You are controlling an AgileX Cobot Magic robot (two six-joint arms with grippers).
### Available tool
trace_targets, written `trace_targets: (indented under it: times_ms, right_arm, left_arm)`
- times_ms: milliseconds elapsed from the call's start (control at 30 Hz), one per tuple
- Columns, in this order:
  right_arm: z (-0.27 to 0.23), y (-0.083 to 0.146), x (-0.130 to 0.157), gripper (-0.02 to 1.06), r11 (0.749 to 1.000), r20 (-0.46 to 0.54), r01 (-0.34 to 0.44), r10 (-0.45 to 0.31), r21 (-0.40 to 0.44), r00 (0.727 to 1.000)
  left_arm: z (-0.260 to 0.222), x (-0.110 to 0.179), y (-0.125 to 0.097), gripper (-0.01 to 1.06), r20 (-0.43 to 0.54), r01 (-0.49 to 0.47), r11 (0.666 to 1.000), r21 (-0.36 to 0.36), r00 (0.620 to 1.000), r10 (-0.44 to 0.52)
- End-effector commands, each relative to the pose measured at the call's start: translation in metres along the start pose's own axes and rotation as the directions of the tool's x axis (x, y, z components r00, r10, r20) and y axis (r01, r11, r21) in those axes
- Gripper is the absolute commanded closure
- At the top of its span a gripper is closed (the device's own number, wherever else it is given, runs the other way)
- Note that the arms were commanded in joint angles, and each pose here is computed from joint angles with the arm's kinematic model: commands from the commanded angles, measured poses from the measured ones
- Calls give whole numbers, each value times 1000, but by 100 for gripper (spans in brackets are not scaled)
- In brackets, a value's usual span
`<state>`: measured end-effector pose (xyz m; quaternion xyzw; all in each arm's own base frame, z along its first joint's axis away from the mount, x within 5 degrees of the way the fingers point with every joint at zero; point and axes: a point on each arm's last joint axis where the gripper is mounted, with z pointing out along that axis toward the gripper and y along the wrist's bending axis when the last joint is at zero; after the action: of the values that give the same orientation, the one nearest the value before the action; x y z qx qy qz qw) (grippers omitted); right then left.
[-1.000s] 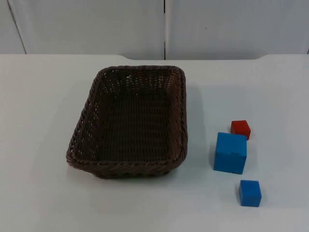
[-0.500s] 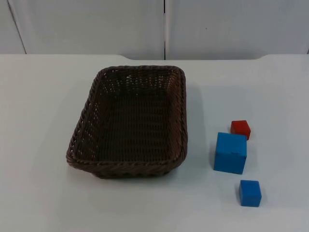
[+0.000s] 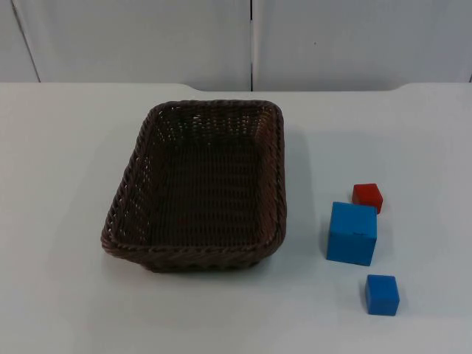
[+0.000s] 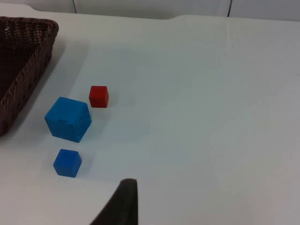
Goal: Pick up the basket with the left hand and place the largest block into the basket with the right hand.
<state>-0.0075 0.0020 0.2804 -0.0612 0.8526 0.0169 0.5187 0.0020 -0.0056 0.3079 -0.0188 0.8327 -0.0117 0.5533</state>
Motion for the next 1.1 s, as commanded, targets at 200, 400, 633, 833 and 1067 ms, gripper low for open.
trace_targets:
  times_ms: [200, 400, 633, 833, 1067]
  right_arm:
    - [0, 0, 0, -1, 1000, 4, -3, 3, 9, 1000]
    - [0, 0, 0, -1, 1000, 4, -3, 3, 9, 1000]
    - [0, 0, 0, -1, 1000, 4, -3, 3, 9, 1000]
    - [0, 0, 0, -1, 1000, 4, -3, 3, 9, 1000]
    - [0, 0, 0, -1, 1000, 4, -3, 3, 9, 1000]
  left_arm:
    - [21, -21, 0, 3, 15, 22, 1000, 10, 1000, -22]
    - [46, -29, 1, 3, -71, 34, 999, 12, 997, -33]
    - [73, -37, -3, 3, -133, 31, 997, 75, 991, -21]
    - [97, -42, -7, 3, -176, 45, 991, 126, 984, -22]
    - [113, -50, -8, 3, -189, 57, 987, 147, 982, -29]
